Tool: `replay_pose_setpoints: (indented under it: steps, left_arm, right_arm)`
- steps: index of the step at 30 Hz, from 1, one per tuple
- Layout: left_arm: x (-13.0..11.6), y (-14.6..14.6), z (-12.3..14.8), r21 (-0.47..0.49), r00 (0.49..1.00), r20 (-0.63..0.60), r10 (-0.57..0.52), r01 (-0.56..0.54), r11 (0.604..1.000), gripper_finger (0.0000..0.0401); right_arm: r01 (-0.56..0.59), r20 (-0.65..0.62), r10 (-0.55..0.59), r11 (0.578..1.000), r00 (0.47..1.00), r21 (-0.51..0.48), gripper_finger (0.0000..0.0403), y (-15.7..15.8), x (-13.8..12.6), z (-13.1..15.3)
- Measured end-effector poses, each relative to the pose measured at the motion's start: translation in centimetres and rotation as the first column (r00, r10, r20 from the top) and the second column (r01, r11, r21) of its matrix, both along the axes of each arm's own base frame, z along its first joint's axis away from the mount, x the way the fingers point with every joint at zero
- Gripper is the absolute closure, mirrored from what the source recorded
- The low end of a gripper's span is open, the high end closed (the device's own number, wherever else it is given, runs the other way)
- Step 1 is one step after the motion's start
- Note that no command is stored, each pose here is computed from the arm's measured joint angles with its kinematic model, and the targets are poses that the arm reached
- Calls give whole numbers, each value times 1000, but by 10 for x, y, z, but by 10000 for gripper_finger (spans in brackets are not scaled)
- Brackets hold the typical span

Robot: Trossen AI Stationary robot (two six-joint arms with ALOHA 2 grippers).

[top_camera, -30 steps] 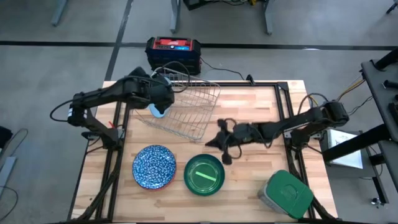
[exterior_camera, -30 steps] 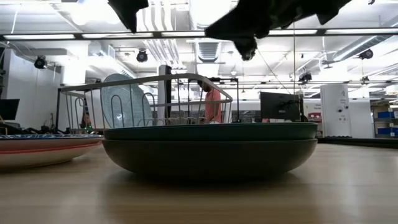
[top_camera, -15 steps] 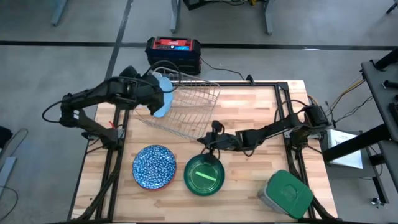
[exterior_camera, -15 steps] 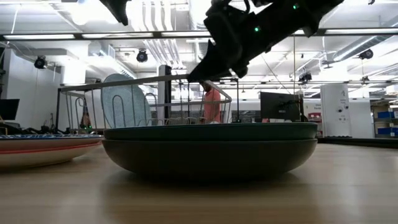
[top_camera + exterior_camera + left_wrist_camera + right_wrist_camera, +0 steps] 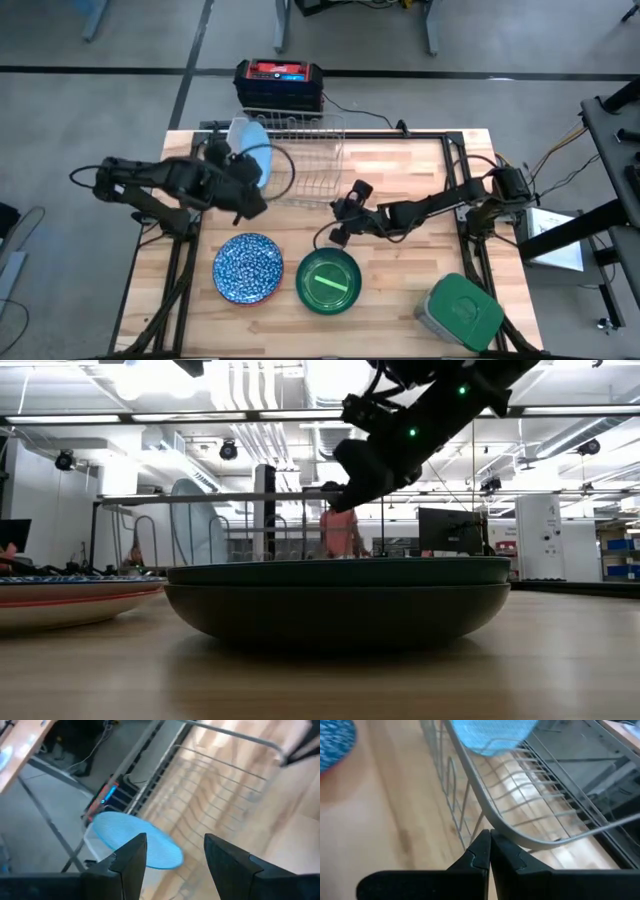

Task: Sort dishes
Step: Adjust the dish rack, then put the blue patterned plate into the dish rack

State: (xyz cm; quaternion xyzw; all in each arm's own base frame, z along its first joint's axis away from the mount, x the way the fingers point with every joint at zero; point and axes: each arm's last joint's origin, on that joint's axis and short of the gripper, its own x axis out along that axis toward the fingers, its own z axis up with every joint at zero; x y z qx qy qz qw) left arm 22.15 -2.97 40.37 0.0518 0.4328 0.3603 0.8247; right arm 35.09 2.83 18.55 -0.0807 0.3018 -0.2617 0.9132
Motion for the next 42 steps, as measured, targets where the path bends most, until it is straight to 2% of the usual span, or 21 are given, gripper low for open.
replay_pose_setpoints:
  steps: [8,14,18,21,24,27,32,34,36,42]
  left_arm:
    - [-5,-36,-16,-101,997,4,-71,71,992,214]
    - [-20,-68,-39,-196,987,-69,-148,133,972,214]
    - [-32,-86,-66,-240,985,-117,-129,98,966,214]
    - [-41,-97,-89,-315,985,-158,-63,10,949,214]
    - [-49,-105,-113,-354,991,-134,-1,-47,934,214]
    - [-54,-114,-138,-407,995,-100,-16,-27,913,214]
    - [-66,-122,-176,-415,993,-91,-79,35,909,214]
    - [-70,-122,-189,-412,991,-95,-93,46,910,214]
    - [-74,-121,-199,-407,990,-100,-103,54,912,214]
    - [-81,-117,-218,-424,985,-133,-106,40,905,214]
  right_arm:
    - [9,-86,-11,1000,996,-20,403,-4,-5,-5]
    - [27,-188,-21,999,982,31,403,9,-21,-9]
    - [12,-231,6,997,973,79,403,20,-30,-8]
    - [-41,-222,75,987,972,153,403,25,-33,-1]
    - [-136,-175,190,950,966,282,403,28,-34,10]
    - [-235,-96,292,892,952,385,403,33,-30,18]
    - [-380,132,363,793,922,476,403,41,-18,34]
    - [-416,184,376,759,908,500,403,42,-14,39]
    - [-435,204,386,748,900,501,403,43,-11,45]
    - [-485,265,406,758,874,436,403,38,1,70]
